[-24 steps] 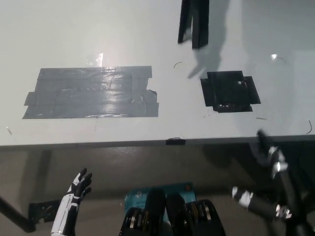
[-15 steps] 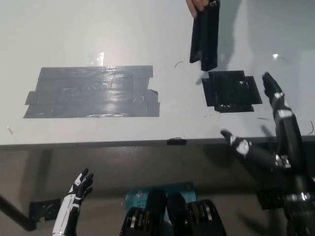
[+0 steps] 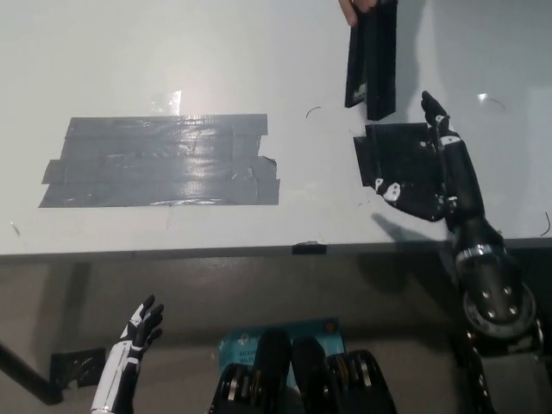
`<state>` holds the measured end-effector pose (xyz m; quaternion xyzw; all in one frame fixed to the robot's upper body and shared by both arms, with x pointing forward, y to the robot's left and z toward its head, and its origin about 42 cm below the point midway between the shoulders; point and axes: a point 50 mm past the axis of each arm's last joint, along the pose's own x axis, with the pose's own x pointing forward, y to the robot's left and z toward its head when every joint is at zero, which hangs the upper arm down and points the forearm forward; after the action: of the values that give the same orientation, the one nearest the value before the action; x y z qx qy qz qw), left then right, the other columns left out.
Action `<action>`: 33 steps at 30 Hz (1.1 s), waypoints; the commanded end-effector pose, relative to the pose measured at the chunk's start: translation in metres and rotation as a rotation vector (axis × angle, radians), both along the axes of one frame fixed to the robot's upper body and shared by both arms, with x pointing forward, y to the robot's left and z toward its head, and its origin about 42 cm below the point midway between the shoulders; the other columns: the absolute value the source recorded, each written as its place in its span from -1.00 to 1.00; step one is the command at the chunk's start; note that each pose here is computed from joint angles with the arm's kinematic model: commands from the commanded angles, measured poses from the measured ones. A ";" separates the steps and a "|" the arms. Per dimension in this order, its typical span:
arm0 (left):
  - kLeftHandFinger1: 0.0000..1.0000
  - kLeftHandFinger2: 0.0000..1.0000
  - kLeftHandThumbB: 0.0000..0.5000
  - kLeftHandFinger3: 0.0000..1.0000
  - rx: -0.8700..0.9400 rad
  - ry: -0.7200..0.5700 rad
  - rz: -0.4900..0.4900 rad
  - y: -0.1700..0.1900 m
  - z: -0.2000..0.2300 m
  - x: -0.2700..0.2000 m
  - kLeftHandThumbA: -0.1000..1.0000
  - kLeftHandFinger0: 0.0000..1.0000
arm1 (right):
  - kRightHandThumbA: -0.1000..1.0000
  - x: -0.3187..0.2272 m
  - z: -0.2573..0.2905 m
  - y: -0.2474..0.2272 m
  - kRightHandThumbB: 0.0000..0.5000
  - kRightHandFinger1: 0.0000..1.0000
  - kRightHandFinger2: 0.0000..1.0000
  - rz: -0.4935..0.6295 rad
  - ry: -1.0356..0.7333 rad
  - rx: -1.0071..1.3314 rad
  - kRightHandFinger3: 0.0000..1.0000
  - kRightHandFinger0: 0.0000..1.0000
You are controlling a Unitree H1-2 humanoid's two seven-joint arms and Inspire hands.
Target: A person hands a stapler to the robot and the robot grabs it with its right hand and places it on the desk infront of it
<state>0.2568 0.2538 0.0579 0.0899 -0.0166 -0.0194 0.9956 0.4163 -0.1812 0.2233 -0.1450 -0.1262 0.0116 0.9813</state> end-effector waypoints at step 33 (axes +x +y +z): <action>1.00 1.00 0.93 1.00 0.046 -0.083 -0.038 0.000 0.020 0.012 1.00 1.00 | 0.81 0.075 0.065 0.036 0.52 1.00 1.00 -0.055 -0.024 0.016 1.00 1.00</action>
<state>0.2630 0.2535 0.0635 0.1024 -0.0270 -0.0234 0.9941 0.4823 -0.1541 0.2630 -0.1420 -0.0961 -0.0041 0.9852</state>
